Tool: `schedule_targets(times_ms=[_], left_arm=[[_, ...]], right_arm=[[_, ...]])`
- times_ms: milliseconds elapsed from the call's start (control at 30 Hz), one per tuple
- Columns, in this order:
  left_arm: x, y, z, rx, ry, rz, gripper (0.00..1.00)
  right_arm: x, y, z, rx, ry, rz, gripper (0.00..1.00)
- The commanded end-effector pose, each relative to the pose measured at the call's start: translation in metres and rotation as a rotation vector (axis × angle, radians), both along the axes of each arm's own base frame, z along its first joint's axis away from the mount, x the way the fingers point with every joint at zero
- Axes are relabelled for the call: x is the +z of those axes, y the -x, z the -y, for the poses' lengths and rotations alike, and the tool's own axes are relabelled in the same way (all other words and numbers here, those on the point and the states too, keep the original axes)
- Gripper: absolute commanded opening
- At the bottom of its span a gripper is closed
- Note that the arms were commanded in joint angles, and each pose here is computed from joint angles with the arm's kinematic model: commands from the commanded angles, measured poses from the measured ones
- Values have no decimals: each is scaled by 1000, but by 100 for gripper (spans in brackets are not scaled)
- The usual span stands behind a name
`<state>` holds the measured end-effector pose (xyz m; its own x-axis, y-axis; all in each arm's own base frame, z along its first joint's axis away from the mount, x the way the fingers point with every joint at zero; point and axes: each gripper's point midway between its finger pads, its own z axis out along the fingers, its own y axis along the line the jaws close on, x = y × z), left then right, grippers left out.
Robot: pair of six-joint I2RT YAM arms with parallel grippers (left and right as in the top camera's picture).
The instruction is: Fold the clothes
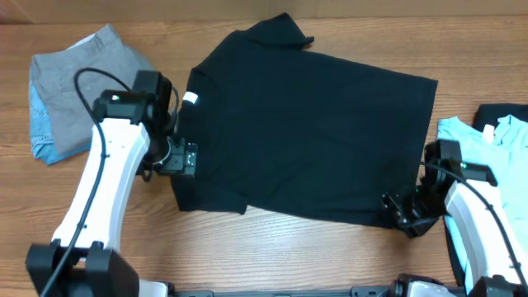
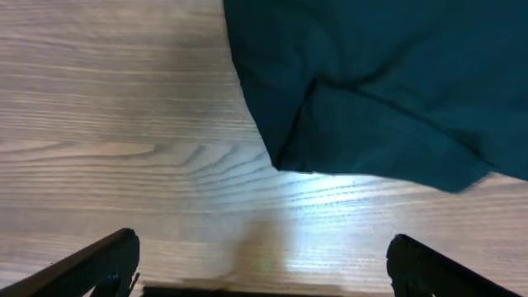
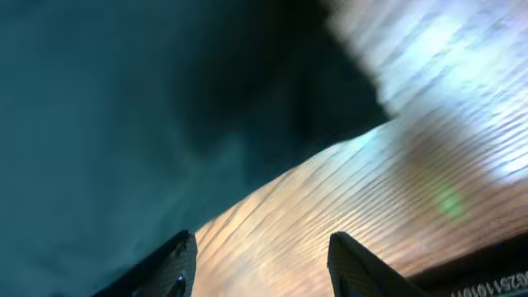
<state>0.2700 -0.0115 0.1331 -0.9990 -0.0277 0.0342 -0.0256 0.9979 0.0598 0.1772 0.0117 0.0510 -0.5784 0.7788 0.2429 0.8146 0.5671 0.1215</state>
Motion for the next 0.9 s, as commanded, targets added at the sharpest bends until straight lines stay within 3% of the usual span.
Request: schedule_targets(times_ms=[0, 133, 333, 500, 667, 700, 733, 800, 867], left_arm=[[-31, 7, 5, 8, 80, -72, 98], [-43, 1, 9, 25, 125, -71, 98], [-44, -5, 8, 20, 127, -45, 100], [-44, -5, 7, 14, 127, -45, 100], [-44, -5, 7, 7, 128, -45, 100], [-44, -5, 7, 7, 128, -45, 100], [-44, -5, 7, 7, 128, -45, 100], [-44, -5, 7, 3, 128, -46, 100], [-44, -5, 7, 0, 128, -46, 100]], right_arm=[[-24, 7, 18, -158, 52, -20, 56], [-43, -8, 31, -226, 68, 78, 57], [-50, -5, 32, -233, 72, 76, 56], [-53, 10, 37, -225, 116, 9, 40], [-53, 18, 37, -223, 125, -22, 44], [-53, 19, 37, -222, 123, -26, 38], [-53, 21, 35, -222, 112, -35, 17], [-51, 26, 30, -222, 92, -60, 4], [-48, 36, 22, -223, 54, -104, 4]])
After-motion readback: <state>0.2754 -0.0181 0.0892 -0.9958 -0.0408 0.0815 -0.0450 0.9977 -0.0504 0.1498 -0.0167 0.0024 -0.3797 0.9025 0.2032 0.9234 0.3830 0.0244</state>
